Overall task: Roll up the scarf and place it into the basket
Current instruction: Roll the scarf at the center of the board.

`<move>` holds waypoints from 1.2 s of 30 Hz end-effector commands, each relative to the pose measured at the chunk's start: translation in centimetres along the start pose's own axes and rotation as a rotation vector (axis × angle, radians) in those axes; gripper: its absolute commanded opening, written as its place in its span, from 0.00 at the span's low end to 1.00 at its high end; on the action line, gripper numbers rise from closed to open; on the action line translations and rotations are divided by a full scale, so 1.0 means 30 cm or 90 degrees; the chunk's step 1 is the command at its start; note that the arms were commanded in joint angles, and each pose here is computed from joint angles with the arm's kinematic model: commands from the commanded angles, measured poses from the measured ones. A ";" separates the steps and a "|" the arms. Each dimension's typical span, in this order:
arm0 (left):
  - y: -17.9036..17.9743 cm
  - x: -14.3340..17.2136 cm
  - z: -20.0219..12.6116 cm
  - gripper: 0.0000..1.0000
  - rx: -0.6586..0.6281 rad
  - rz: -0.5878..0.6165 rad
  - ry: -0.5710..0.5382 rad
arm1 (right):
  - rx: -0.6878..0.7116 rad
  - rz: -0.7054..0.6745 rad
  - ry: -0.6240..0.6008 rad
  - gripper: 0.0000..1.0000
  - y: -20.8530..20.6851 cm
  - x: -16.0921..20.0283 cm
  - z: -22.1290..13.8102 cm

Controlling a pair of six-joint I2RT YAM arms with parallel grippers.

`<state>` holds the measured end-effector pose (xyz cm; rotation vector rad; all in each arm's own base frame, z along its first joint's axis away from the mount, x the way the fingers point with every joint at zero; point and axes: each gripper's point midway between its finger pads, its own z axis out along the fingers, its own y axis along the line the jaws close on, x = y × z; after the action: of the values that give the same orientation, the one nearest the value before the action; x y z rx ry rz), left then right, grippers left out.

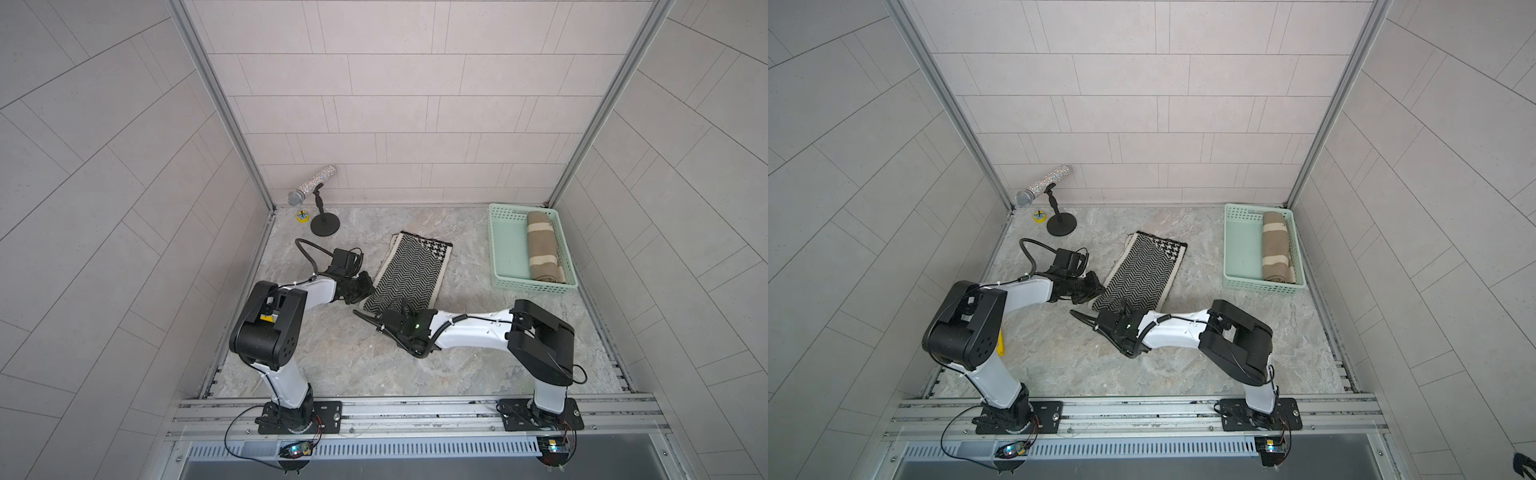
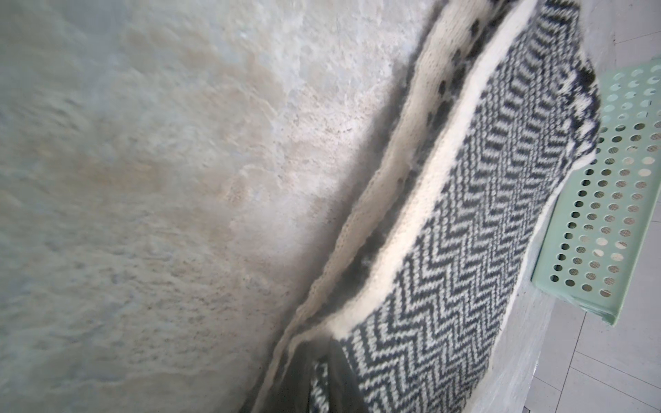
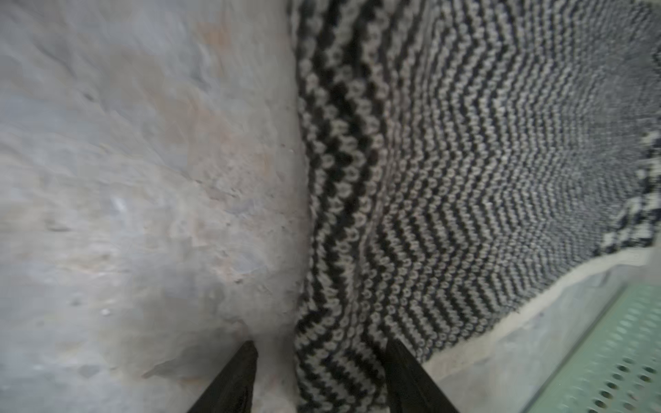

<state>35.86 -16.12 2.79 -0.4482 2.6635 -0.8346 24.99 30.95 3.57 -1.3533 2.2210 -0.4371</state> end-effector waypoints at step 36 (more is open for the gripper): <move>0.000 0.258 -0.565 0.26 0.026 0.046 -0.099 | -0.456 0.269 0.083 0.00 0.113 -0.125 -0.201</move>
<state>23.76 -10.60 14.20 -0.3925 2.4784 -0.7933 21.43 36.43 8.54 -1.1846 2.6331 0.2966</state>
